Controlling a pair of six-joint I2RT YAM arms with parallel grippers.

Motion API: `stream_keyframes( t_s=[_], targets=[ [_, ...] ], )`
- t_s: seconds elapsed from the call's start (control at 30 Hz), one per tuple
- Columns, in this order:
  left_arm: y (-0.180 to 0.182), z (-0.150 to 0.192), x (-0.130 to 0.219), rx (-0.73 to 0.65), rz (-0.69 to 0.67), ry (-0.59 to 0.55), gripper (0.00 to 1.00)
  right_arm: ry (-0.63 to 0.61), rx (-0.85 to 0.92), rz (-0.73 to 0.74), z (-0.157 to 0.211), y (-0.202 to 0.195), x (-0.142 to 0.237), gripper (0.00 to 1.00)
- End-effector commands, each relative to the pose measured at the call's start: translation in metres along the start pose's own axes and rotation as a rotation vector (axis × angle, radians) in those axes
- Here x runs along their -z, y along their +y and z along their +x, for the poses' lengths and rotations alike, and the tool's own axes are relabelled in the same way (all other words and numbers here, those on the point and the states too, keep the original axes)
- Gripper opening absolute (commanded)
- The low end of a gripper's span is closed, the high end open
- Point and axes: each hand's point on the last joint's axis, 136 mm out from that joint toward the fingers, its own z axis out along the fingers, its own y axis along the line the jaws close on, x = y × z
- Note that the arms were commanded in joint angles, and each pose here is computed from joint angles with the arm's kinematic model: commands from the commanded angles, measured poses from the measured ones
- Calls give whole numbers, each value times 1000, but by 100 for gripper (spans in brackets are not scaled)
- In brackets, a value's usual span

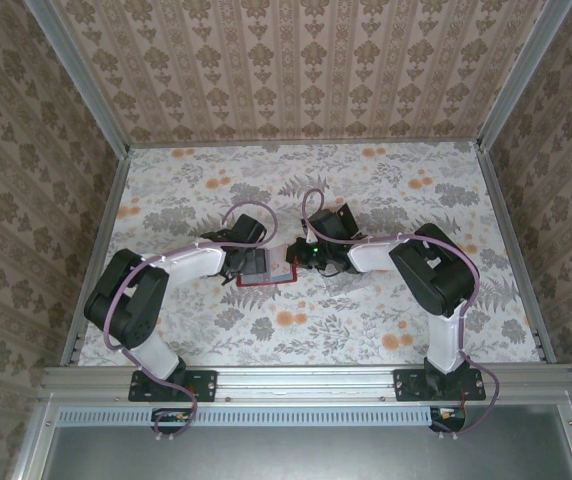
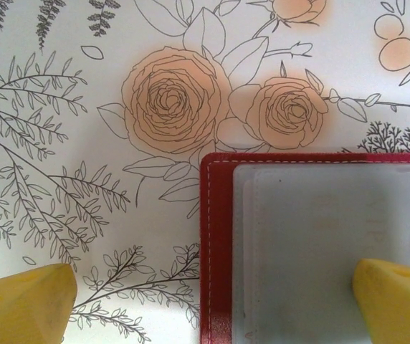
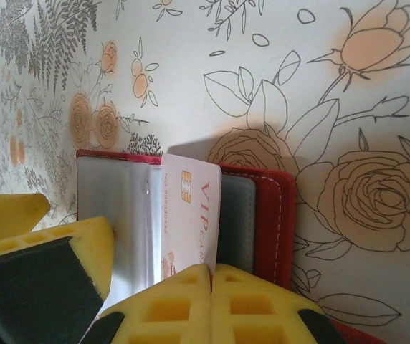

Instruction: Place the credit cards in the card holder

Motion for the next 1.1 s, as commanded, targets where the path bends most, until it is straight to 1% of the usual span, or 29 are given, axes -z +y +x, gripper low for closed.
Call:
stream_keyframes(
  t_s=[0.0, 0.27, 0.77, 1.07],
  targets=[
    [29, 27, -6, -5, -102, 81, 100, 40, -51, 108, 18, -35, -7, 0],
    [26, 18, 2, 6, -66, 58, 100, 41, -59, 116, 20, -38, -6, 0],
    [41, 35, -3, 28, -85, 98, 100, 44, -66, 112, 21, -37, -7, 0],
    [45, 35, -1, 41, -76, 93, 100, 44, -79, 96, 20, -35, -9, 0]
  ],
)
